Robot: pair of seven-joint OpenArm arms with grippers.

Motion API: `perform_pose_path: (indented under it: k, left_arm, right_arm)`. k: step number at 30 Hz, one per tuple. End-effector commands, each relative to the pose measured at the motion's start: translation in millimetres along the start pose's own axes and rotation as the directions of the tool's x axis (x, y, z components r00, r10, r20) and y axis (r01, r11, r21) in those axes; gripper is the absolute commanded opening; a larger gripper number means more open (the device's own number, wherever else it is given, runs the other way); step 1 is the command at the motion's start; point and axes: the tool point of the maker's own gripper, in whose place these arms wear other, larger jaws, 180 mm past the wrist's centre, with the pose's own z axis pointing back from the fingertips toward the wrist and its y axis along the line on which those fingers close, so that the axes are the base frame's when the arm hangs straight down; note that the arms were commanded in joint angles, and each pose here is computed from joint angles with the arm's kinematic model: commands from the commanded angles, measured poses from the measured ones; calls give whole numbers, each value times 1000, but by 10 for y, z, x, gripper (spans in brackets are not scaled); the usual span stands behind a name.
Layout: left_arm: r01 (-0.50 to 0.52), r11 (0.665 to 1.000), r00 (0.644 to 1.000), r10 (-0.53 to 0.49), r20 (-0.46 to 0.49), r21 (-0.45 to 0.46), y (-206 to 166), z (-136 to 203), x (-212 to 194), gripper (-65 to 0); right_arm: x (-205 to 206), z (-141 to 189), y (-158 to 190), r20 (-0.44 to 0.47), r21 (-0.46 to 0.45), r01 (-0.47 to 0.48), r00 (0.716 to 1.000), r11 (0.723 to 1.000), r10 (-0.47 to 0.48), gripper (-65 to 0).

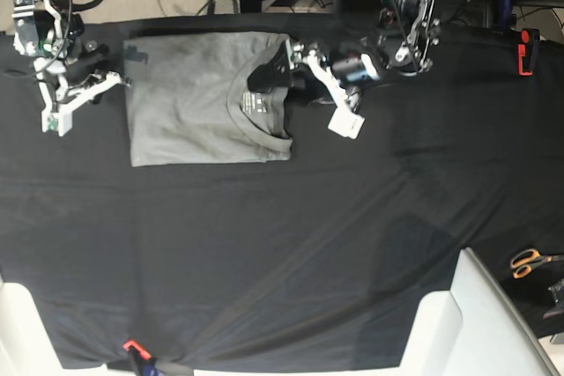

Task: Fold the T-shirt properly
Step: 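Move the left gripper to the edge of the folded shirt, then grasp the folded shirt's edge with the left gripper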

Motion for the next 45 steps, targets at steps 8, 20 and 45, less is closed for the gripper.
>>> perform_pose_path:
  k: [8, 20, 45]
  left_arm:
    - [11, 999, 997, -15, -80, -43, -90, -242, -189, -114]
    - [99, 995, 976, -99, -192, -13, -33, -527, -228, -117]
    - [262, 964, 924, -262, -277, -35, -151, -365, -8, -650]
  right_arm:
    - [115, 22, -24, 38, -3, -7, 999, 1000, 7, -648]
    - [179, 31, -38, 85, -6, -6, 996, 1000, 6, -648]
    - [179, 31, -37, 84, -5, -5, 996, 1000, 5, -648]
